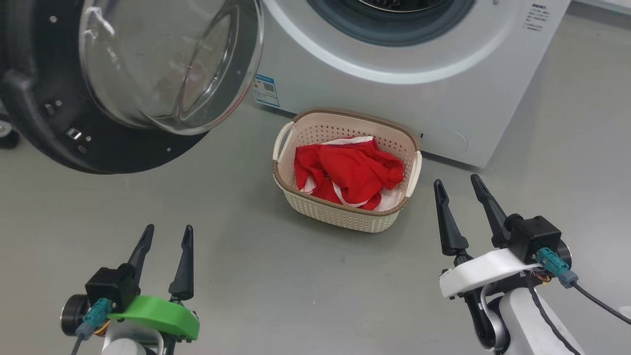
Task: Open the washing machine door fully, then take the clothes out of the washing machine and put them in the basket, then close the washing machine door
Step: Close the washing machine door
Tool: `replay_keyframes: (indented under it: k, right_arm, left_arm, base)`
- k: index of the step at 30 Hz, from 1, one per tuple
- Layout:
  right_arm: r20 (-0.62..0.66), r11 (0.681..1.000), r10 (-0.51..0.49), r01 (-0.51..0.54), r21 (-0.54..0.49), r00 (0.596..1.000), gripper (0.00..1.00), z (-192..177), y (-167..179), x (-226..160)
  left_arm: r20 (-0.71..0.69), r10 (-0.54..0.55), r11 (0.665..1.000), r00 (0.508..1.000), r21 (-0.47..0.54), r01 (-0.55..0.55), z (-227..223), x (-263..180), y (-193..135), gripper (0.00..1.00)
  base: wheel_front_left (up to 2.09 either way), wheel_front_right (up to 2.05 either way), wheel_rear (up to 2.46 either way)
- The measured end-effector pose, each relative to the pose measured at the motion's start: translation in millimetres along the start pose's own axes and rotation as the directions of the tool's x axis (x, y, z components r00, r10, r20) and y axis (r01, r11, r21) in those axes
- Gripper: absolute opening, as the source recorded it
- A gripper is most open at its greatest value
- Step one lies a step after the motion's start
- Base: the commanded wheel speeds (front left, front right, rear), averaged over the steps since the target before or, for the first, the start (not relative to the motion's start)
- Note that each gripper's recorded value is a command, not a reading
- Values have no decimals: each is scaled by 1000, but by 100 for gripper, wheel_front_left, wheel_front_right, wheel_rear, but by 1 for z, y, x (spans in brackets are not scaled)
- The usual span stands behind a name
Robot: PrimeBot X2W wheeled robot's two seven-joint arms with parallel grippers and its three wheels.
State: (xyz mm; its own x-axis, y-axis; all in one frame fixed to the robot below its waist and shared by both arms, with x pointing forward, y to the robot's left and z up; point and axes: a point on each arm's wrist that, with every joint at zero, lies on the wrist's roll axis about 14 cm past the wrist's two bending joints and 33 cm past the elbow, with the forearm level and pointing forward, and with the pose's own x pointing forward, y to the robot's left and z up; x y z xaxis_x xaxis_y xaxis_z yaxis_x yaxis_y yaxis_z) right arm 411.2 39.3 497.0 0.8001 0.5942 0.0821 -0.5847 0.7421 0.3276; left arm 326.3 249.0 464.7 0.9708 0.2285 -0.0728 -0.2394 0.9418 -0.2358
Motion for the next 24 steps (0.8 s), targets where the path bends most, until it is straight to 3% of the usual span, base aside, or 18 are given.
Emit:
replay_keyframes:
  k: [9, 24]
  right_arm:
    - [-39, 991, 132, -132, 11, 990, 100, -14, 43, 15]
    - [-42, 977, 212, -212, 1, 976, 100, -11, 74, 16]
  left_arm:
    - [55, 130, 991, 990, 8, -130, 18, -25, 38, 100]
    - [143, 188, 981, 972, 15, -192, 43, -43, 55, 100]
  base:
    - [0, 0, 0]
    - [0, 0, 0]
